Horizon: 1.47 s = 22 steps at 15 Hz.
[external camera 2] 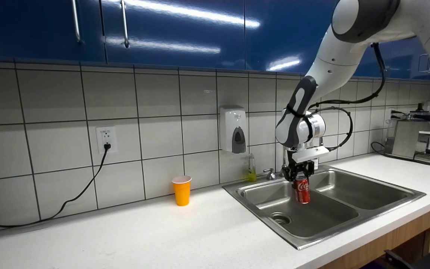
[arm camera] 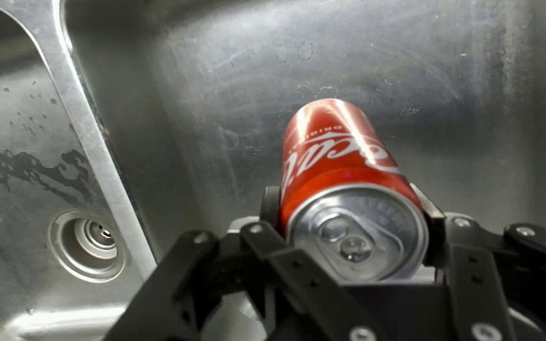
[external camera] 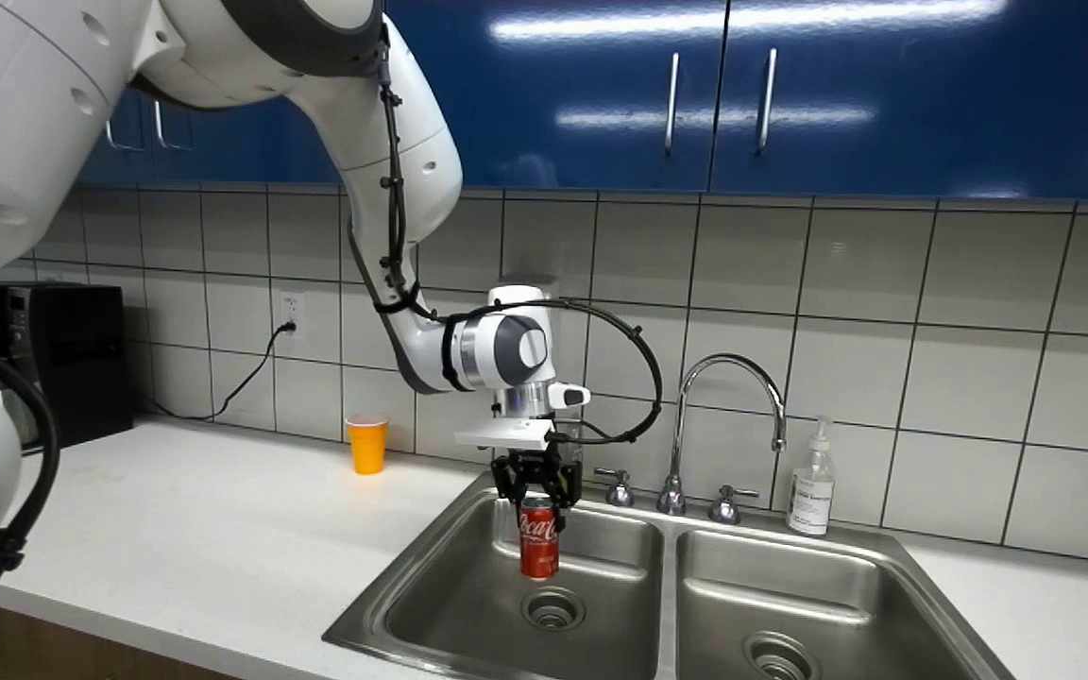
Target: Pick up the Coca-Cola soda can and put it inside the sink
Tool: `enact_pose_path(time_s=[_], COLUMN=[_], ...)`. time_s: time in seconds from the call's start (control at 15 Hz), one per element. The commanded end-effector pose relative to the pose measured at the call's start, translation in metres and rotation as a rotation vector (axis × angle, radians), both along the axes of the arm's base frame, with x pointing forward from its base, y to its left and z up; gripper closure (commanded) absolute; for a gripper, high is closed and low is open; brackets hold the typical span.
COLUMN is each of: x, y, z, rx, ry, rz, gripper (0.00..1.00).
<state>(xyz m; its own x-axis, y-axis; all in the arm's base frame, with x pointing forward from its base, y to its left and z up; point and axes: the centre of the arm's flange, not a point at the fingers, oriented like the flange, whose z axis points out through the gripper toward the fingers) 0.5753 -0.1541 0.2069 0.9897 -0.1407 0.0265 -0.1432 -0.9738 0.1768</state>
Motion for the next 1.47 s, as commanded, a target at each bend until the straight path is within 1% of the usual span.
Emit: enact_pose_path(time_s=[0.0, 0.33, 0.73, 1.4], x=[0.008, 0.004, -0.005, -0.014], y=[-0.017, -0.025, -0.024, -0.019], z=[-0.015, -0.042, -0.074, -0.105], rx=[-0.004, -0.004, 0.033, 0.066], ry=[-0.015, -0.009, 0.011, -0.017], rz=[-0.029, -0.035, -0.058, -0.100], gripper=[0.62, 0.62, 0.62, 0.62])
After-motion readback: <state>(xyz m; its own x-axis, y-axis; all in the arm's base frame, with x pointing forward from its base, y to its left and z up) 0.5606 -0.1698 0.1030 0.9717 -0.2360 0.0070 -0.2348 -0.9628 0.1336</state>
